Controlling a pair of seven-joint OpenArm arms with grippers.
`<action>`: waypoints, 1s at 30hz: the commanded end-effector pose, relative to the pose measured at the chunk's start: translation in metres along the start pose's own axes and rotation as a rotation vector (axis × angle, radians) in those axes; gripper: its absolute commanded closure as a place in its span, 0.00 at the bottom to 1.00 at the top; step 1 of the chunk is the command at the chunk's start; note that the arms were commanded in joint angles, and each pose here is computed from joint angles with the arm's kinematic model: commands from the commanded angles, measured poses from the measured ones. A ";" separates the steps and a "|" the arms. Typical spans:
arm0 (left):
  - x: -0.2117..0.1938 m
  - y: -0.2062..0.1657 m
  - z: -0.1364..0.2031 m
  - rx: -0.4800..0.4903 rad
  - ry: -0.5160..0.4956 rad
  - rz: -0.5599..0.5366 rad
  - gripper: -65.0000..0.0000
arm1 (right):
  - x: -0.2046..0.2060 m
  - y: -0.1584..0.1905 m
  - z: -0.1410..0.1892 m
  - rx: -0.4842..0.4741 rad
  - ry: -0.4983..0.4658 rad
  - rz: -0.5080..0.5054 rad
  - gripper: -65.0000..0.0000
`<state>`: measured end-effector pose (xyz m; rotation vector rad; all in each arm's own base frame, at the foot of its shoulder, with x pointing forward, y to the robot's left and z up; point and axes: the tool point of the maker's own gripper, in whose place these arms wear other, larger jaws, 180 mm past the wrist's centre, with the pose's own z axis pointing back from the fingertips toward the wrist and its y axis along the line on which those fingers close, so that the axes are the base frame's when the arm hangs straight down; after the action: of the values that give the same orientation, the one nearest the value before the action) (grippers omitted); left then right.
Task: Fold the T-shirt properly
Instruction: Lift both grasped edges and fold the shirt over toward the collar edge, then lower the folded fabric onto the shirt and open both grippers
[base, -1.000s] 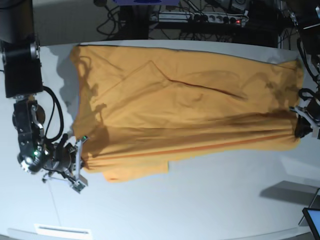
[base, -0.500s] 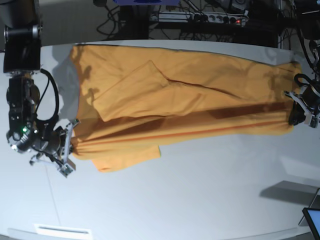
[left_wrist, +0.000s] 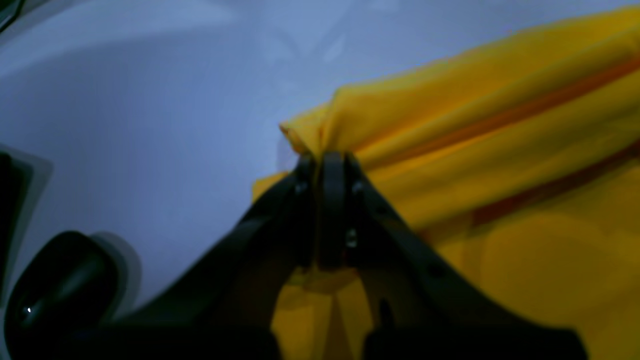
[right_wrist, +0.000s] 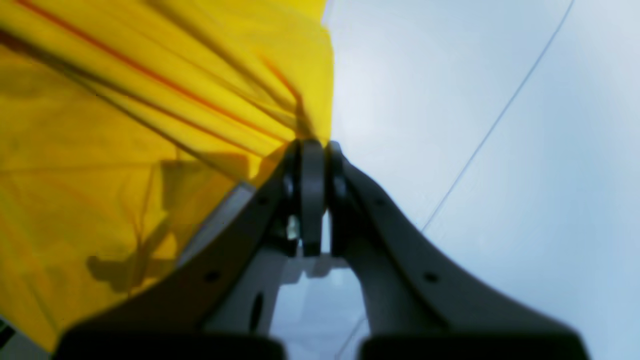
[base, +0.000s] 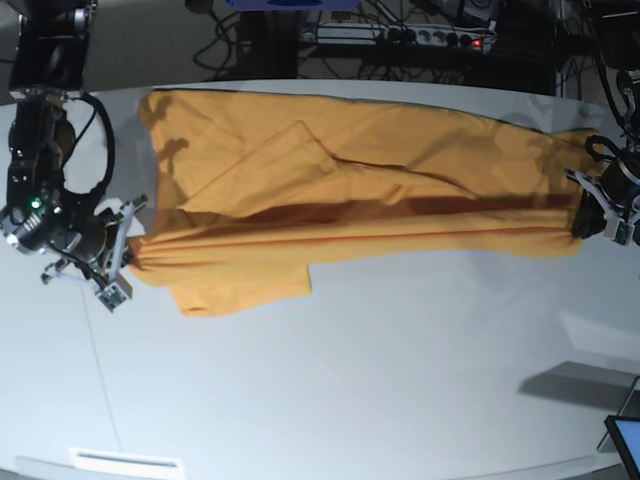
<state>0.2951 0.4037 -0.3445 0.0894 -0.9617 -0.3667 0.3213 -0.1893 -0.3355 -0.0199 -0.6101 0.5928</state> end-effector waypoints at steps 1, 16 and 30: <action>0.018 0.022 0.007 0.051 -0.031 -0.035 1.00 | 0.005 -0.015 0.010 -0.062 -0.009 0.008 1.00; -0.016 0.016 0.025 0.019 0.074 -0.074 1.00 | -0.024 0.042 -0.004 0.055 0.027 -0.048 1.00; -0.036 0.005 0.031 -0.007 0.121 -0.076 1.00 | -0.052 0.066 -0.008 0.108 0.083 -0.076 1.00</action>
<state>0.2433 0.4137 -0.3709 0.1052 -0.8063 -0.4175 0.2510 -0.1559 -0.3887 0.0966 -0.4718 0.5525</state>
